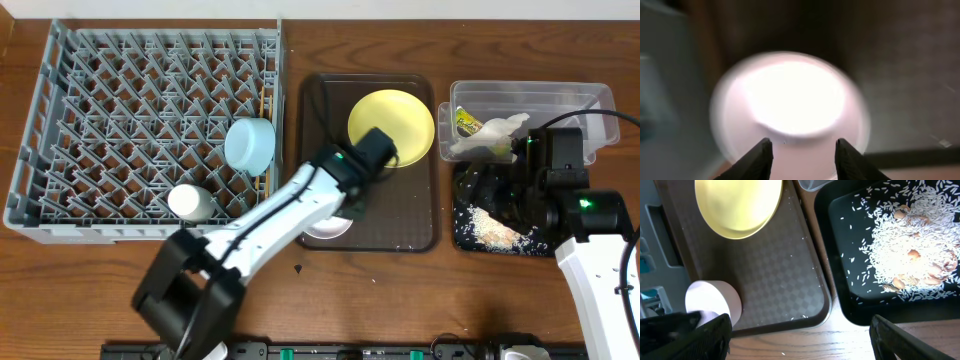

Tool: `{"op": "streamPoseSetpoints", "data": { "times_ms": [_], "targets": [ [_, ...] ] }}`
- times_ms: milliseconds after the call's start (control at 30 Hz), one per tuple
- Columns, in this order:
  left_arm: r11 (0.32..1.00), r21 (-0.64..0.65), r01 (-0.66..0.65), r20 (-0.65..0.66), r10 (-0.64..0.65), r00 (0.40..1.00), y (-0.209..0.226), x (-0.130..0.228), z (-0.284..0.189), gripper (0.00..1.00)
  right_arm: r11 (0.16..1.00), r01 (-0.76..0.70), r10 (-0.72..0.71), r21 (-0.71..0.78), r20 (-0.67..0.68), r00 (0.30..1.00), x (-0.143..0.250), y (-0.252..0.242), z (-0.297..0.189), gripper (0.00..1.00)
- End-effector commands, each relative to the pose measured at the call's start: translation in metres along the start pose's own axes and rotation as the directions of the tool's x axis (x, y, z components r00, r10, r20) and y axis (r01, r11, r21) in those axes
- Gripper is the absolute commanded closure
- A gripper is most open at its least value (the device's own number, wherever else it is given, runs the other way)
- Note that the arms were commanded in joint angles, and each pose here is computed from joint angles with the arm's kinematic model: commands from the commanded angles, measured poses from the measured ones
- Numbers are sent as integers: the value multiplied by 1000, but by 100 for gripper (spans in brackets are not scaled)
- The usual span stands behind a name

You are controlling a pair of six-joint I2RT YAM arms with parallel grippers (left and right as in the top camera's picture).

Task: Sort waste into correct bins and load items into the dishwasher
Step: 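Move the left gripper to the pink bowl and grasp its rim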

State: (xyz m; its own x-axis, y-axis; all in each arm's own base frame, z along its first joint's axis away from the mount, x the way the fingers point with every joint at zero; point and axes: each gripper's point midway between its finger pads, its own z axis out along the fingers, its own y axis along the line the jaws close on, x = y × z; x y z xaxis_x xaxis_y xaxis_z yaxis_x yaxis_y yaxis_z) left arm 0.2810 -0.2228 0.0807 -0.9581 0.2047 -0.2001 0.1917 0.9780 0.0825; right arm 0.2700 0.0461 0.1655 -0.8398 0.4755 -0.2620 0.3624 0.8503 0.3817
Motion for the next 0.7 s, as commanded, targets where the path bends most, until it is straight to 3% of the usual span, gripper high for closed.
{"op": "streamPoseSetpoints", "data": {
  "times_ms": [0, 333, 533, 667],
  "targets": [
    [990, -111, 90, 86, -81, 993, 37, -21, -9, 59, 1000, 6, -6, -7, 13, 1000, -4, 2, -3, 14],
    [972, -204, 117, -51, -130, 990, 69, -1, 45, 59, 1000, 6, -6, -7, 13, 1000, -4, 1, -3, 14],
    [990, -57, 129, -137, -136, 981, 37, 8, 58, 63, 1000, 5, -5, -6, 11, 1000, -4, 1, -3, 14],
    [986, 144, 87, -175, -62, 983, 0, 8, 56, 69, 1000, 5, -5, -6, 12, 1000, -4, 1, -3, 14]
  ]
}}
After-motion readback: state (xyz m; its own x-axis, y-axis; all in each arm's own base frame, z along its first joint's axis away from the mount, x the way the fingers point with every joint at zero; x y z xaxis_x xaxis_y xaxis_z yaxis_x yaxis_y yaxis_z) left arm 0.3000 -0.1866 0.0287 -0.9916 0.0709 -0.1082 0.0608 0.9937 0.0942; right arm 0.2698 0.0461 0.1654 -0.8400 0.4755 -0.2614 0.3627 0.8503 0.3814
